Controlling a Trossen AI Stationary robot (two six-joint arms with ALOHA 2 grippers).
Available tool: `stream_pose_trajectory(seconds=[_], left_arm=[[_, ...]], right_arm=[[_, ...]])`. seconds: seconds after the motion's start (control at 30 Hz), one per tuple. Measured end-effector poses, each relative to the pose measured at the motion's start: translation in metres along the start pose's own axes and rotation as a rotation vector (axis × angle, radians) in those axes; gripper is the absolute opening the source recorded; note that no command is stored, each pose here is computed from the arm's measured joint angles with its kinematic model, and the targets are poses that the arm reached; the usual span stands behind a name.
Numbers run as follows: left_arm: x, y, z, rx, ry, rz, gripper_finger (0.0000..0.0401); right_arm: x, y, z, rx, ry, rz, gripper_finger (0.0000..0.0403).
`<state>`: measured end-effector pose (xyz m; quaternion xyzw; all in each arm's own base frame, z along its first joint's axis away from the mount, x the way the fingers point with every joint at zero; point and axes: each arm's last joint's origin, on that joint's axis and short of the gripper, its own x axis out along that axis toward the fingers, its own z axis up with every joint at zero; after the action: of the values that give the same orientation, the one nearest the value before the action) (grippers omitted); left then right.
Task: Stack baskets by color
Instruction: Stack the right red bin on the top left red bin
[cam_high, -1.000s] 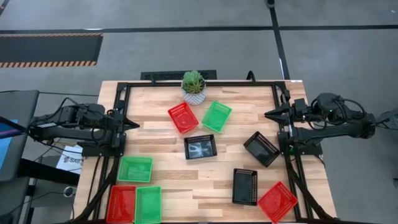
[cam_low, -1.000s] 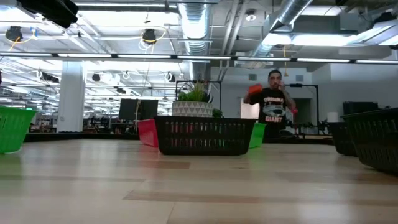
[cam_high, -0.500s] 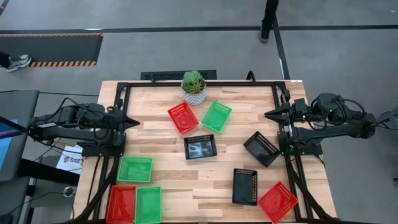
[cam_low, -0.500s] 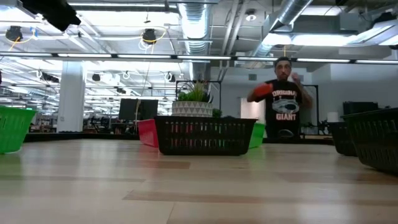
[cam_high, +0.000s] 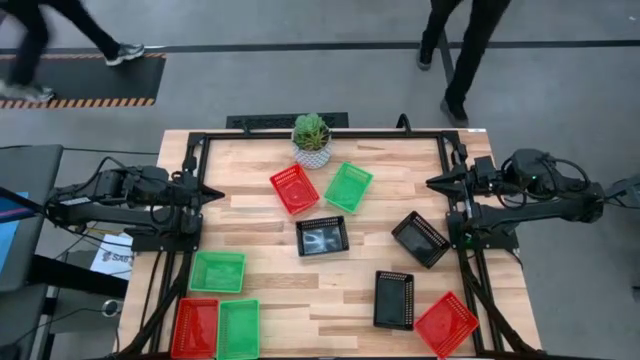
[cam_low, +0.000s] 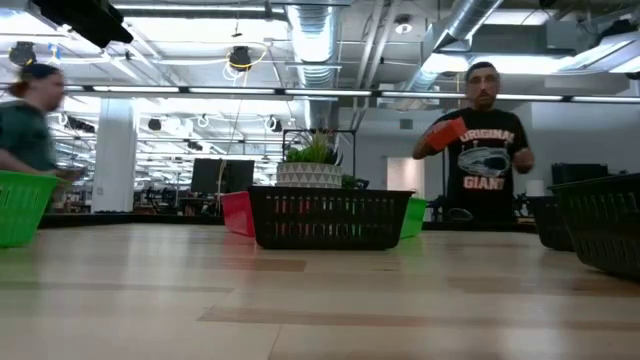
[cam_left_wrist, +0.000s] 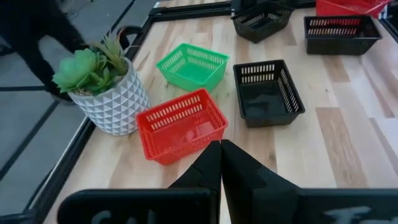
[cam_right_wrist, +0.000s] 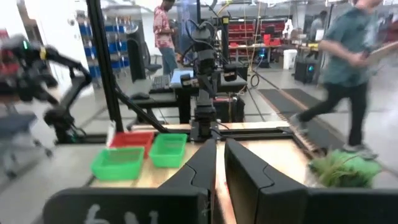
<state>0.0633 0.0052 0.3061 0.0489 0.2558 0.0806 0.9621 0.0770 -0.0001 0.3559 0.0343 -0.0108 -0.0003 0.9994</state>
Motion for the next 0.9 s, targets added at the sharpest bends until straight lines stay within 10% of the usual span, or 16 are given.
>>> stream_pose_trajectory(seconds=[0.23,0.9], left_arm=[[0.0,-0.0003,0.0004,-0.121,-0.004,-0.012,0.0],[0.0001,0.0004,0.0009,-0.44,-0.011,0.012,0.0]], right_arm=[[0.0007,0.0001,0.0008,0.221,-0.008,0.002,0.006],[0.0008,-0.0001,0.0002,0.229,-0.002,-0.001,0.006]])
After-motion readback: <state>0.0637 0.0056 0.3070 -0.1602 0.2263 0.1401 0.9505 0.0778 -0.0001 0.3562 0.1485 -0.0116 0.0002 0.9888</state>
